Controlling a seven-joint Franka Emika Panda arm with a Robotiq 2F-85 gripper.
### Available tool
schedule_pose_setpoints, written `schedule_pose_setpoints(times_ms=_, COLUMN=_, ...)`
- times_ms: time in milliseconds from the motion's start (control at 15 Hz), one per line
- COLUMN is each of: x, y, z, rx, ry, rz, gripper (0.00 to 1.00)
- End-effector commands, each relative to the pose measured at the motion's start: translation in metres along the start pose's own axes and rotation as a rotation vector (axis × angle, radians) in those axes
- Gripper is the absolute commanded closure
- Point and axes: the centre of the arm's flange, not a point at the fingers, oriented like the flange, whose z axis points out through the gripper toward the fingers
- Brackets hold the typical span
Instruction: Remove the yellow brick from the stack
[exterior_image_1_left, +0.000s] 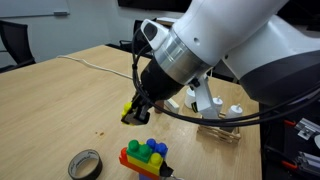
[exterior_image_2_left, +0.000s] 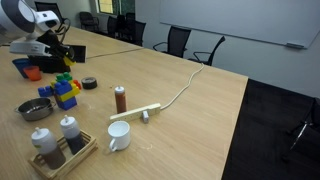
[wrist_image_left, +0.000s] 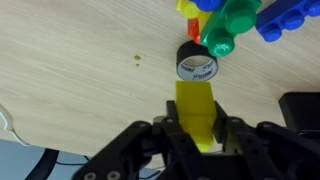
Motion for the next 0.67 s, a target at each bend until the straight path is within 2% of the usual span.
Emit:
schedule_pose_setpoints(times_ms=0, x=-0.027, y=0.017, z=-0.024, rx=-0.084, ry=0.016, rz=0.039, gripper=0.90)
schedule_pose_setpoints(times_ms=200, x=-0.055, y=0.036, z=-0.029, rx=-0.136, ry=-0.001, rz=0.034, gripper=0.90)
schedule_pose_setpoints(times_ms=600, x=-0.132, y=0.032, z=-0.029, rx=-0.131, ry=-0.101, rz=0.015, gripper=0.90)
